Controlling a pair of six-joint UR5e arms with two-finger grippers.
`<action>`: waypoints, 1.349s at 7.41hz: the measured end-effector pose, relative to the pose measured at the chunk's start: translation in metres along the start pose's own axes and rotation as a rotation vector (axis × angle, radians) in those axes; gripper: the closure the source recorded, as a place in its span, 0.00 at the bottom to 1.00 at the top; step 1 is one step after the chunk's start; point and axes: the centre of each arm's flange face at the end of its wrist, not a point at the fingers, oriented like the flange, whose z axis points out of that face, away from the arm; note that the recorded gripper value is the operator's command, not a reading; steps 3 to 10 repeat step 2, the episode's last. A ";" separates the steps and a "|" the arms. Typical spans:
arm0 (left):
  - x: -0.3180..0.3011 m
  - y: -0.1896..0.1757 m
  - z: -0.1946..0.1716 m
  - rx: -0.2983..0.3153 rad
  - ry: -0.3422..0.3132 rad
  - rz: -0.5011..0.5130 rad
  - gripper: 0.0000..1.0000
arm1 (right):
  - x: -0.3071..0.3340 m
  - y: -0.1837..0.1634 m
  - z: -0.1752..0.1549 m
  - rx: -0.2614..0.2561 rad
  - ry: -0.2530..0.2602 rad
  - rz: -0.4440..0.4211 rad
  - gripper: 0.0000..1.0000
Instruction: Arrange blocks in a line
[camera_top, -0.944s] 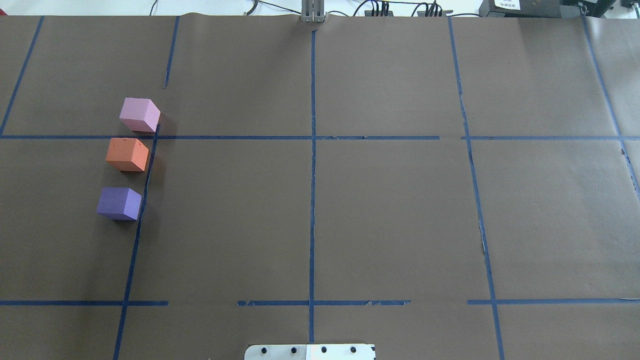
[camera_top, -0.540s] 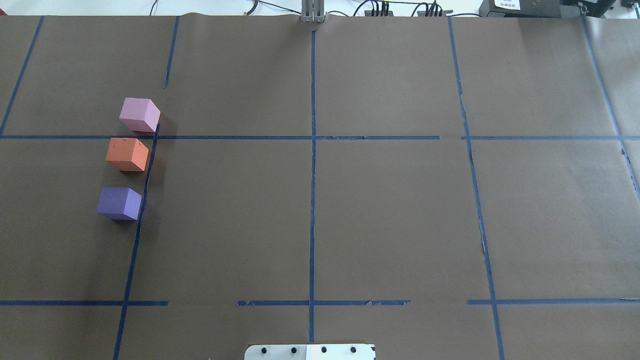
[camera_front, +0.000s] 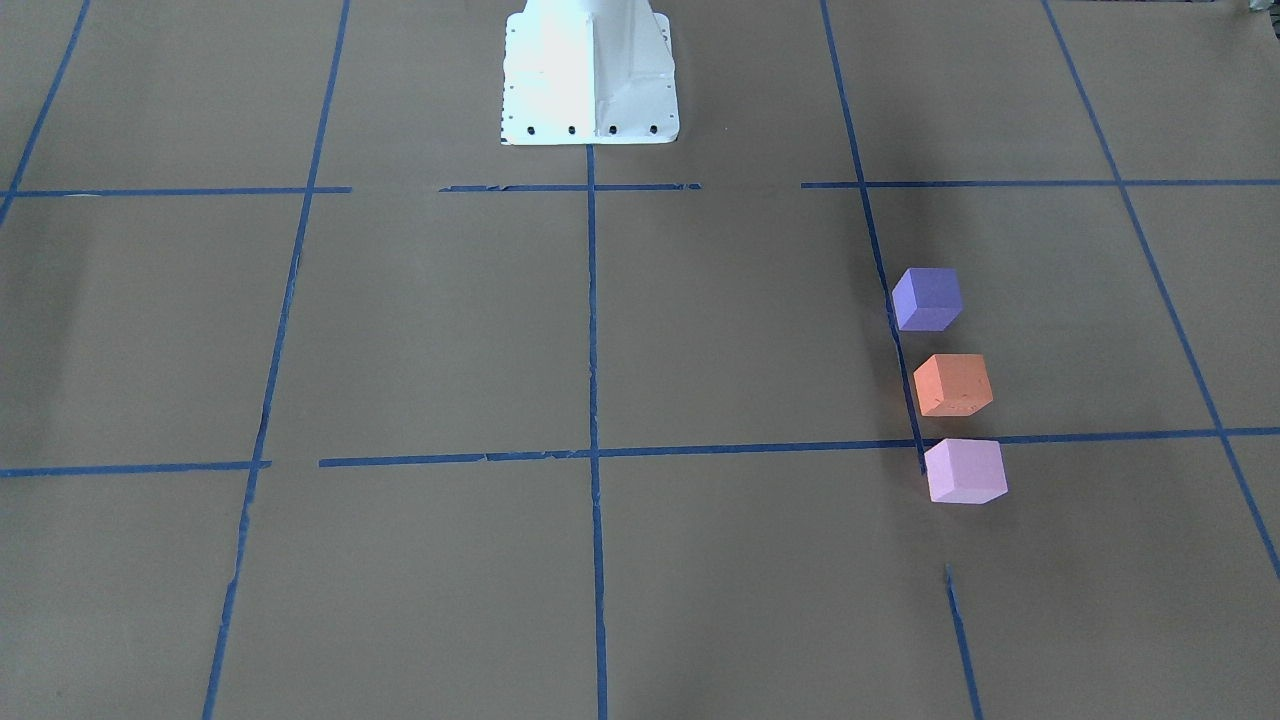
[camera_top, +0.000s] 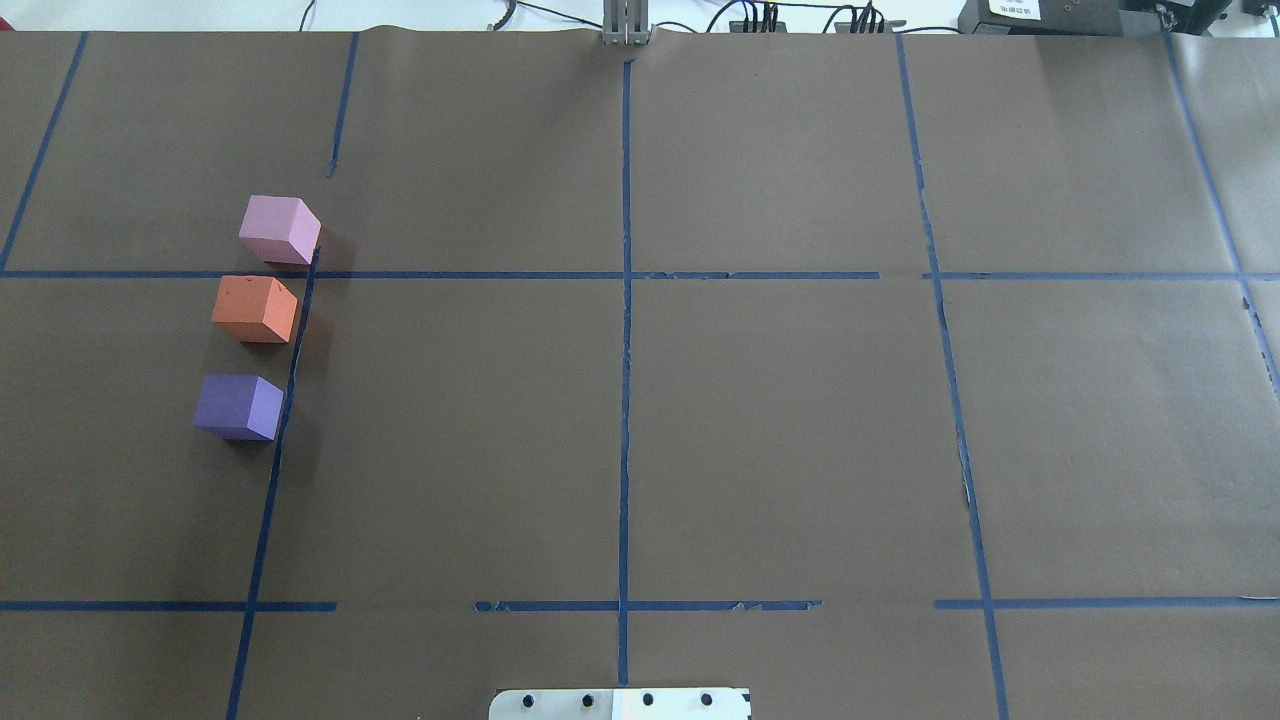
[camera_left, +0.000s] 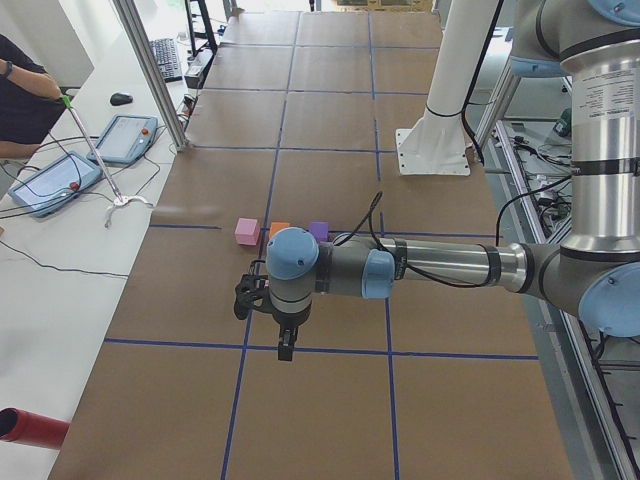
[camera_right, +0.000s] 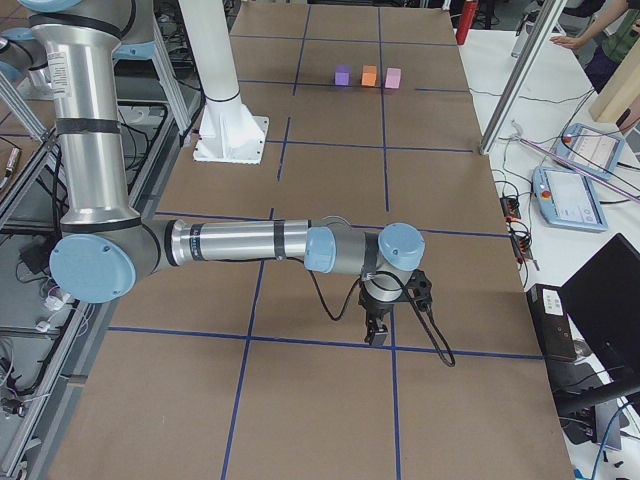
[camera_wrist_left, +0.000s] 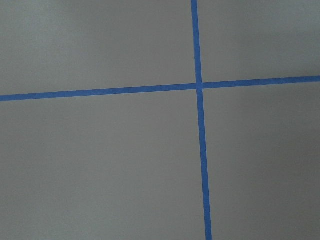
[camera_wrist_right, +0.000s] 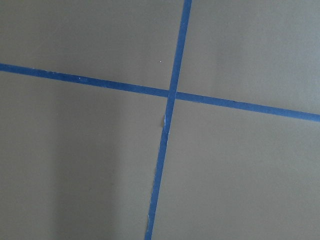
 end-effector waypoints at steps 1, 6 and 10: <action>0.001 0.000 -0.001 0.001 0.000 0.001 0.00 | 0.000 0.000 0.000 0.000 0.000 0.000 0.00; 0.001 0.000 -0.001 0.002 0.000 0.002 0.00 | 0.000 0.000 0.000 0.000 0.000 0.000 0.00; 0.001 0.000 -0.001 0.002 0.000 0.002 0.00 | 0.000 0.000 0.000 0.000 0.000 0.000 0.00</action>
